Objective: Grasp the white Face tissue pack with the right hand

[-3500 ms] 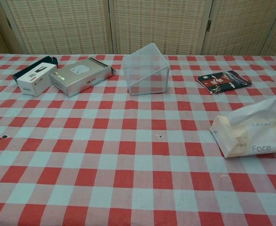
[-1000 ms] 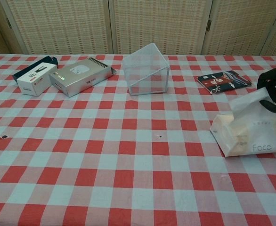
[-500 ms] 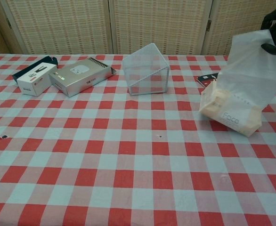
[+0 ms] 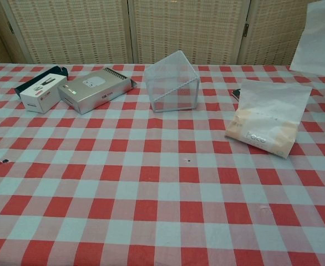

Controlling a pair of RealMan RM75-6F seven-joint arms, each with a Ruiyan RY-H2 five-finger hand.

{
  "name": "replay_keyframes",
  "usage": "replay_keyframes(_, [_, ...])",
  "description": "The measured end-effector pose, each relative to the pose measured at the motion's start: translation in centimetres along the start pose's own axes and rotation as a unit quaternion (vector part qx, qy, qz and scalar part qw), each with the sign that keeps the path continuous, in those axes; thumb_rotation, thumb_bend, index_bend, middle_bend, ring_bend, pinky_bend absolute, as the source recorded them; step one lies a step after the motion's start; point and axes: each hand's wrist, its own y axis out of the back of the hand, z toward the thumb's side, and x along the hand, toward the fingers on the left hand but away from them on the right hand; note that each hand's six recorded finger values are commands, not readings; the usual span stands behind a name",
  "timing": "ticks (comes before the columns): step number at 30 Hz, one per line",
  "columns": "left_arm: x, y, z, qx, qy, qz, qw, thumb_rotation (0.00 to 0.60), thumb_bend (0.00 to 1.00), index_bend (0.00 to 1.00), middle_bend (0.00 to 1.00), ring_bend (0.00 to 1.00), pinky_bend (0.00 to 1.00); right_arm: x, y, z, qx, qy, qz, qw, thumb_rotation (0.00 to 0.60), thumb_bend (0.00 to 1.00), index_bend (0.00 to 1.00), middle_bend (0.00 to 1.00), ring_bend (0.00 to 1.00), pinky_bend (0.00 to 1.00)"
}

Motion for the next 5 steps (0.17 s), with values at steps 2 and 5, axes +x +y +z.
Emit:
replay_keyframes(2, [0.03,-0.04,-0.07,-0.001,0.001,-0.001,1.0,0.6,0.48,0.25,0.41,0.4,0.6,-0.25,-0.13,0.02,-0.004,0.0,0.0,1.0,0.6,0.6,0.75,0.73,0.63,0.62])
replay_keyframes(5, [0.15,-0.12,-0.1,0.0,0.001,-0.003,1.0,0.6,0.48,0.25,0.41,0.4,0.6,-0.36,-0.45,0.3,-0.008,0.006,0.007,0.9999,0.6,0.6,0.75,0.73,0.63,0.62])
